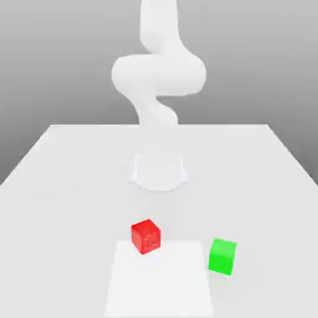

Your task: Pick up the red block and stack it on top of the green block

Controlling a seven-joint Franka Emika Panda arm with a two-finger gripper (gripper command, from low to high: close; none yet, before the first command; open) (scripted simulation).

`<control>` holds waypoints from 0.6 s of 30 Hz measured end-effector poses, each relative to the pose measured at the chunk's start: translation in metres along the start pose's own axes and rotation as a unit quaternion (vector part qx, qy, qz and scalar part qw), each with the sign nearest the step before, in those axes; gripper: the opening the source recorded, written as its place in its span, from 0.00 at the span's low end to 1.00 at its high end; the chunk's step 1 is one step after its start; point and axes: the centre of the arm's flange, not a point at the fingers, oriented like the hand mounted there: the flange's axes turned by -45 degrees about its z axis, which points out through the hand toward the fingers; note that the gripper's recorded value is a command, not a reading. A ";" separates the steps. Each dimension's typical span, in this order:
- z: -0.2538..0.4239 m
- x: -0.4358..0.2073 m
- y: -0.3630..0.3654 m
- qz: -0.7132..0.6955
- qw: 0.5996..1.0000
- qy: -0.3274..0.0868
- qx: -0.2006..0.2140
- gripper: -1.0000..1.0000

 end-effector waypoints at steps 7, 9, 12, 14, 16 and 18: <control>0.156 -0.079 0.029 0.160 0.979 -0.120 -0.033 0.50; 0.190 -0.109 0.035 0.199 0.967 -0.151 -0.048 0.50; 0.233 -0.161 0.043 0.255 0.944 -0.194 -0.076 0.50; 0.256 -0.198 0.047 0.291 0.926 -0.220 -0.097 0.50; 0.274 -0.236 0.051 0.324 0.906 -0.245 -0.121 0.50; 0.287 -0.276 0.055 0.356 0.883 -0.268 -0.146 0.50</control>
